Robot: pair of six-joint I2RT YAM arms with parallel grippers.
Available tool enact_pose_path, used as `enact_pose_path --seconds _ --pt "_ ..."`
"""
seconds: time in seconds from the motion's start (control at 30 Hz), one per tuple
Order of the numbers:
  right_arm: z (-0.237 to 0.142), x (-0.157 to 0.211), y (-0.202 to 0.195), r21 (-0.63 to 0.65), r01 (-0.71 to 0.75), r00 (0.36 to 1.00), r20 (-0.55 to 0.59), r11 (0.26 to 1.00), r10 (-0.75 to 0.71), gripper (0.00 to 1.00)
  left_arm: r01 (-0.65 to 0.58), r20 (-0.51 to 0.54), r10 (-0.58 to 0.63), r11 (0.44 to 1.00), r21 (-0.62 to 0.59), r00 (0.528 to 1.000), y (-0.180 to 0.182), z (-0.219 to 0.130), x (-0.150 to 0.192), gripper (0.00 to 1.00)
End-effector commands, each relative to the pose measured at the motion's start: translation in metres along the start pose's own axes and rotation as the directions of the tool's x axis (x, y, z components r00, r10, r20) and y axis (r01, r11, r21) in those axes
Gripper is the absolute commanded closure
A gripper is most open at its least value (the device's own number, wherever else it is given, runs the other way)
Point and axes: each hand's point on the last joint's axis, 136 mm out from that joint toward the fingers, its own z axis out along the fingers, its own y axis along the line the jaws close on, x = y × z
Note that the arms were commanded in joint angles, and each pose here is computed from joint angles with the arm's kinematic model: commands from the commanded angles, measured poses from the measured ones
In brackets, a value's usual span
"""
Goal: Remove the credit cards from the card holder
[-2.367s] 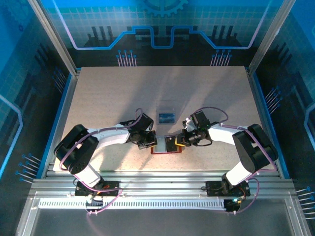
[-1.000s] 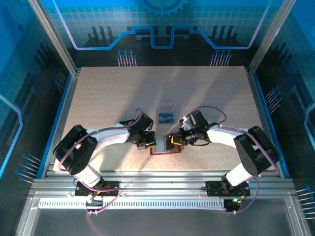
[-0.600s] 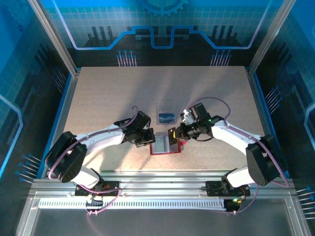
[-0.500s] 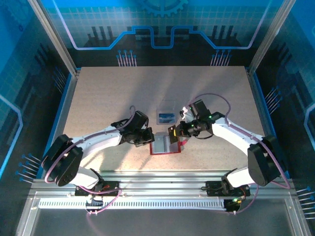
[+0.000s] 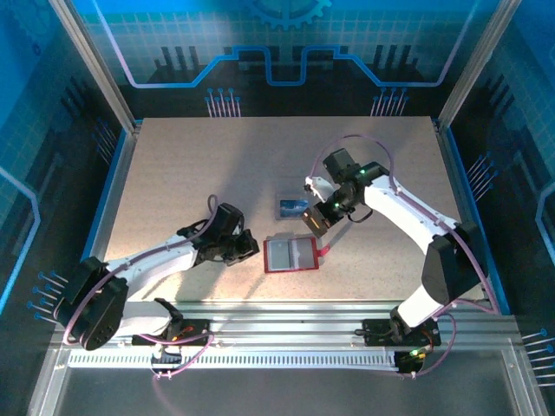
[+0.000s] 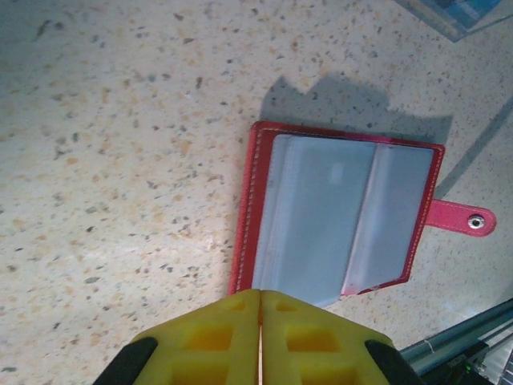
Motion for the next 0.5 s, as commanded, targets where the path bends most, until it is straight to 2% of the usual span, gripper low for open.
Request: enact_pose_path --seconds 0.0,0.13,0.47 --pt "-0.006 0.005 0.013 -0.037 0.226 0.972 -0.065 0.974 -0.228 1.0 0.027 0.023 -0.028 0.999 0.016 0.999 0.004 -0.005 -0.002 0.91" --pt "-0.005 -0.004 0.018 -0.039 0.381 0.92 -0.088 0.924 -0.383 0.98 0.033 0.029 -0.034 0.999 0.014 0.999 0.007 -0.009 -0.002 0.91" --pt "-0.012 -0.037 0.004 0.007 0.61 0.785 -0.14 0.792 -0.603 1.0 0.052 0.04 -0.051 0.999 -0.015 0.998 0.017 -0.022 0.0 0.88"
